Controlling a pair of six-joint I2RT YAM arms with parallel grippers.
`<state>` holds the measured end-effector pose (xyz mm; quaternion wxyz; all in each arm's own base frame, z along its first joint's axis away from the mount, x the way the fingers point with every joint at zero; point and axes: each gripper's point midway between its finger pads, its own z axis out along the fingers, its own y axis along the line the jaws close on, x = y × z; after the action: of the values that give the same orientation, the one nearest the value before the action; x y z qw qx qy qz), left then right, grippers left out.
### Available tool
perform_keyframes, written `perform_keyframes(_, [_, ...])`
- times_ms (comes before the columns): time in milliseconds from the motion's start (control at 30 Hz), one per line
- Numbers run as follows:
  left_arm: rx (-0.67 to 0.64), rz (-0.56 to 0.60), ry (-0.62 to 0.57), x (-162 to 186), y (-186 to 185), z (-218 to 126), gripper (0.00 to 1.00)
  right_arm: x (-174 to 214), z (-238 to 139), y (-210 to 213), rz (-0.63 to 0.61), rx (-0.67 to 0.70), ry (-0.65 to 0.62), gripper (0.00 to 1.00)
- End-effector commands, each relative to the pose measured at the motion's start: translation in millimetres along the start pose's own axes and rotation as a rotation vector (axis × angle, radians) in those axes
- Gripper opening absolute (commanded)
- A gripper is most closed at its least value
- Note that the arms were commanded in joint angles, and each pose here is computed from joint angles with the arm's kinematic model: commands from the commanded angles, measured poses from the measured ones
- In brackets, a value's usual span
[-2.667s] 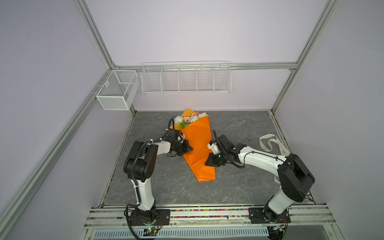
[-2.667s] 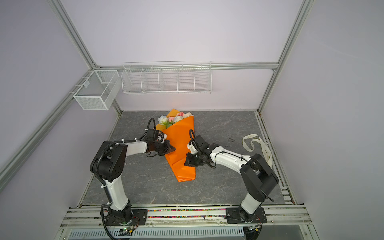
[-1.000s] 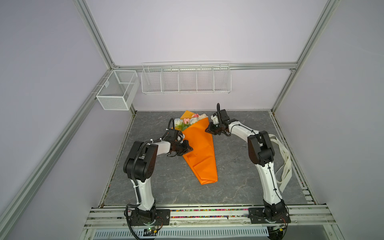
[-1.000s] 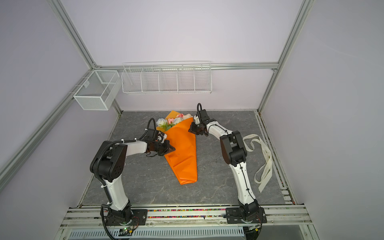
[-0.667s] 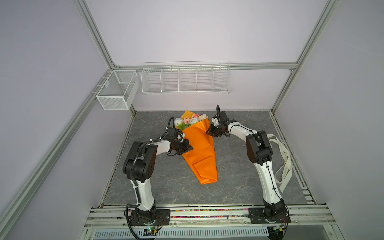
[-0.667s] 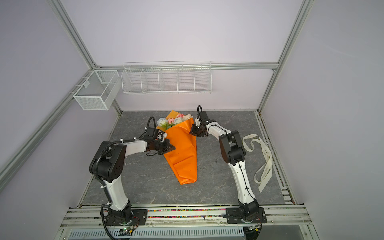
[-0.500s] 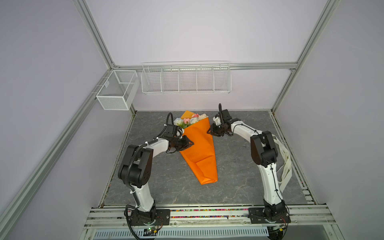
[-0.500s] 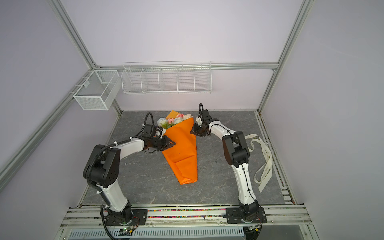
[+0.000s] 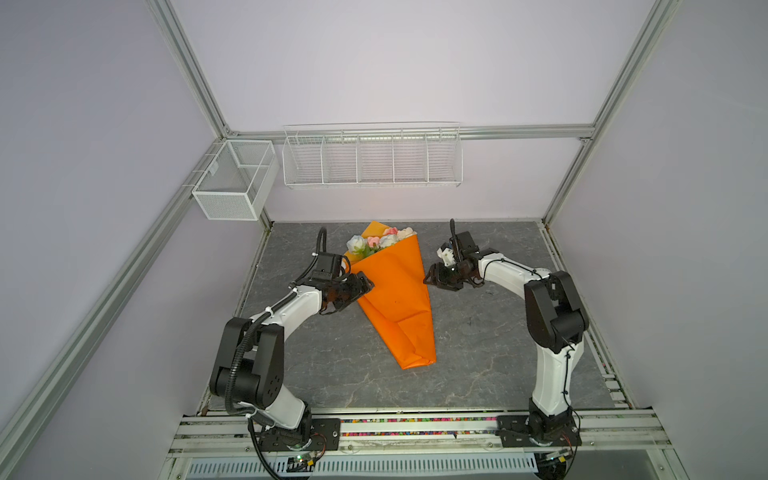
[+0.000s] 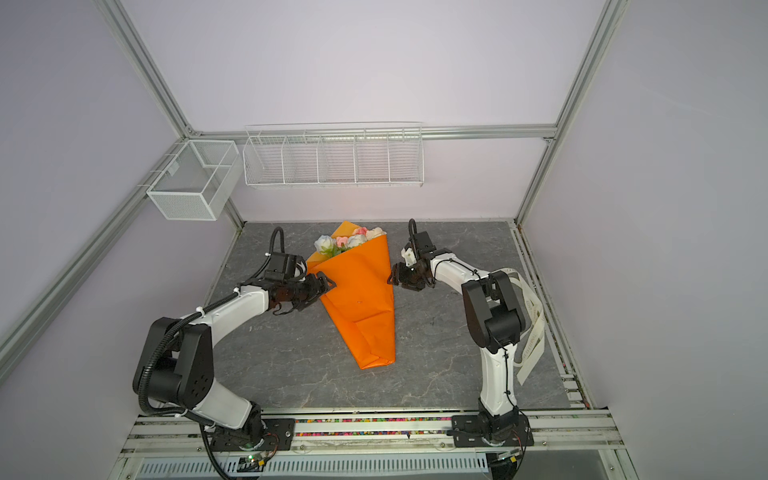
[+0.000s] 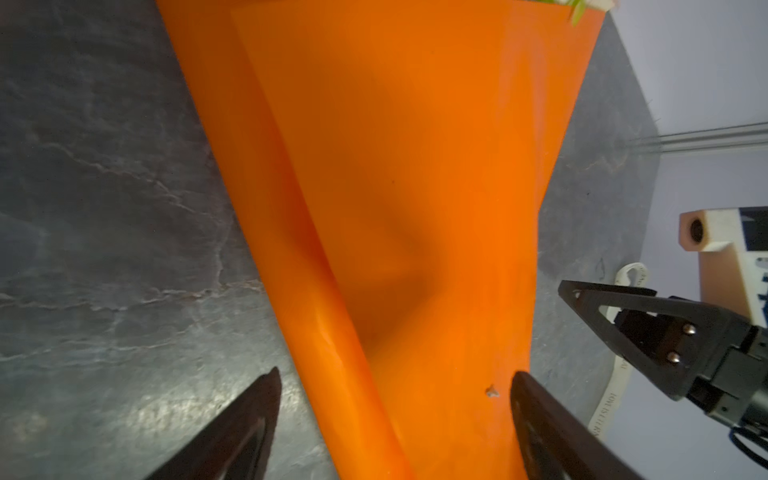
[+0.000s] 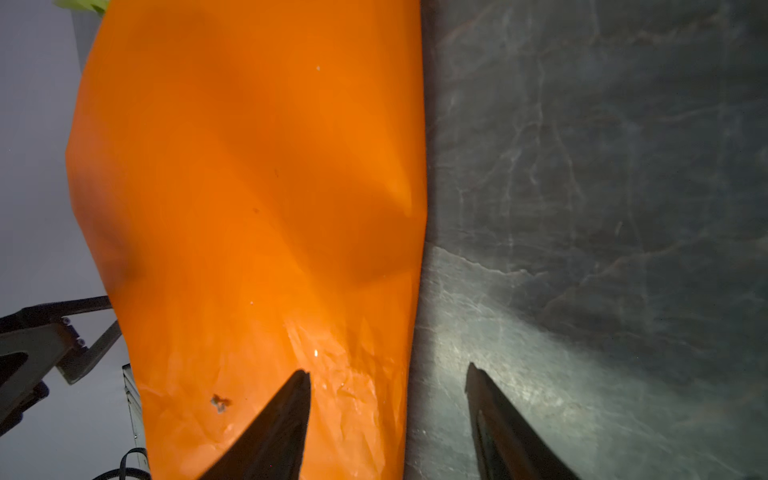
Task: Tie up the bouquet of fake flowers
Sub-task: 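Open both grippers and release the orange cone, drawing them back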
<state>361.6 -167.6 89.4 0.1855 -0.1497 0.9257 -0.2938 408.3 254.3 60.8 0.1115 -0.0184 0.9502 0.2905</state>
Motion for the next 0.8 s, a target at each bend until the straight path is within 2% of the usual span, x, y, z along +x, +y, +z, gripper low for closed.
perform_keyframes(0, [-0.039, -0.057, 0.035, 9.1, 19.3, 14.2, 0.90, 15.4, 10.9, -0.7, -0.022, 0.008, 0.039, 0.66])
perform_keyframes(67, [-0.006, -0.082, 0.063, 15.0, 20.9, 25.9, 0.89, 21.4, 17.3, -6.8, -0.007, 0.026, 0.056, 0.67])
perform_keyframes(233, [0.059, -0.104, 0.084, 17.4, 17.0, 41.7, 0.75, 22.4, 30.0, -7.4, 0.005, -0.004, 0.072, 0.67])
perform_keyframes(333, [0.064, -0.102, 0.086, 14.4, 18.2, 49.9, 0.64, 21.1, 37.2, -6.4, 0.009, -0.025, 0.075, 0.65])
perform_keyframes(467, [0.119, -0.089, 0.097, 8.1, 10.5, 64.1, 0.44, 17.3, 48.5, -6.3, 0.018, -0.044, 0.082, 0.61])
perform_keyframes(533, [0.126, -0.075, 0.093, 1.2, 7.8, 70.4, 0.34, 13.7, 52.9, -6.4, 0.024, -0.050, 0.078, 0.57])
perform_keyframes(700, [0.130, -0.048, 0.064, -22.9, 0.3, 83.0, 0.26, -6.1, 61.4, -4.8, 0.048, -0.070, 0.041, 0.46])
perform_keyframes(767, [0.132, -0.047, 0.061, -32.7, -1.7, 90.4, 0.22, -17.1, 64.3, -6.1, 0.060, -0.067, 0.020, 0.39])
